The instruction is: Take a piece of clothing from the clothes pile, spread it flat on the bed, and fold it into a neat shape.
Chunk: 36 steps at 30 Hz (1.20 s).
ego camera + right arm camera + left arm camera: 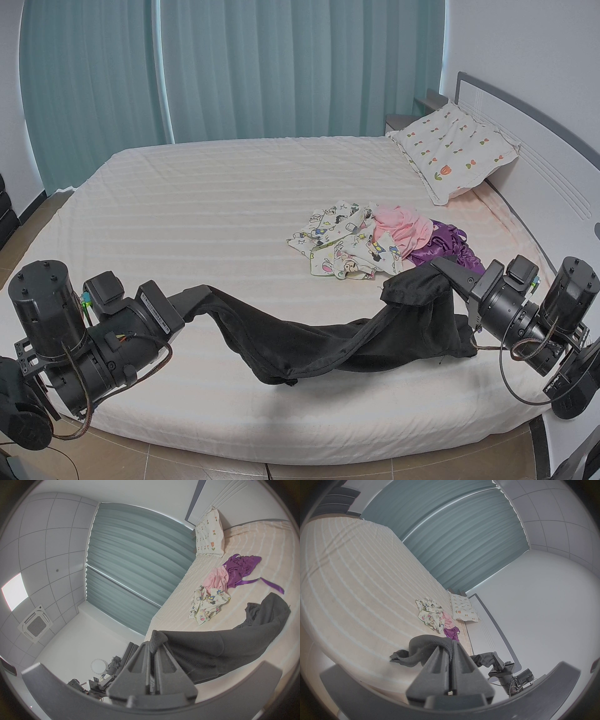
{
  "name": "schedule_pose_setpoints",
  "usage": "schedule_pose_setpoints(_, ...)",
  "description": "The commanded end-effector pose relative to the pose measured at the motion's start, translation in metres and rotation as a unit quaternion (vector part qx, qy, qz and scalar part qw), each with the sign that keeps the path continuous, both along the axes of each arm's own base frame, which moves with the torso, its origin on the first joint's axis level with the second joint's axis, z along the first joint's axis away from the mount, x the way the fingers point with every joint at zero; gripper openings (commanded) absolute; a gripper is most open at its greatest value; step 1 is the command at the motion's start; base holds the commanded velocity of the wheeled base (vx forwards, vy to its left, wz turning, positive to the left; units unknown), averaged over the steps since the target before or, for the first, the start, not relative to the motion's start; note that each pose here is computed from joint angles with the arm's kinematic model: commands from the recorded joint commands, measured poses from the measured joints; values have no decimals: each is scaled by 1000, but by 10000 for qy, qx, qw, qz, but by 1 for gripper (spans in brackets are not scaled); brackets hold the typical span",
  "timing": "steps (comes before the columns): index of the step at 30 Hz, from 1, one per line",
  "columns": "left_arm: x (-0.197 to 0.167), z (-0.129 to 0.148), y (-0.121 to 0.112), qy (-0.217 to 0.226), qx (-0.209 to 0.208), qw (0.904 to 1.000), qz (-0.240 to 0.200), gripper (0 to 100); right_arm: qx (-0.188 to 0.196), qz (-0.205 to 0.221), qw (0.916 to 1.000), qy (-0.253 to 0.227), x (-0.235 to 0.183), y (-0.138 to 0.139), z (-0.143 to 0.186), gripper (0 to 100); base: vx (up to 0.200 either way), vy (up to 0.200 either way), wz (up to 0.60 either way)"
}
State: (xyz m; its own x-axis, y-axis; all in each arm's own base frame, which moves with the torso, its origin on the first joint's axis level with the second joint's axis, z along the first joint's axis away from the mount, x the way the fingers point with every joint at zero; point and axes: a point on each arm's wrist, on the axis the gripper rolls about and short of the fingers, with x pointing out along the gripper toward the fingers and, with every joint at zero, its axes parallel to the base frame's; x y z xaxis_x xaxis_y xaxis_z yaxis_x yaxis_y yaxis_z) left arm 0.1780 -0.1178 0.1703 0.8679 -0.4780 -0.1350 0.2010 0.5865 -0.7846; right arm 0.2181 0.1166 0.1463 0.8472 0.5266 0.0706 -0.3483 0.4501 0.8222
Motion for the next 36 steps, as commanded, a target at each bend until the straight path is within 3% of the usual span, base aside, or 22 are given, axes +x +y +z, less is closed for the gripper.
schedule_pose_setpoints(1, -1, 2, 1, -29, -21, 10000, 6, 0, 3, 4, 10000, -6, 0, 0, 0, 0, 0, 200, 0)
schedule_pose_setpoints(36, -2, 1, 0, -10, -7, 10000, -17, 0, 32, 65, 9999, -78, -5, 0, 5, 0, 0, 200, 0)
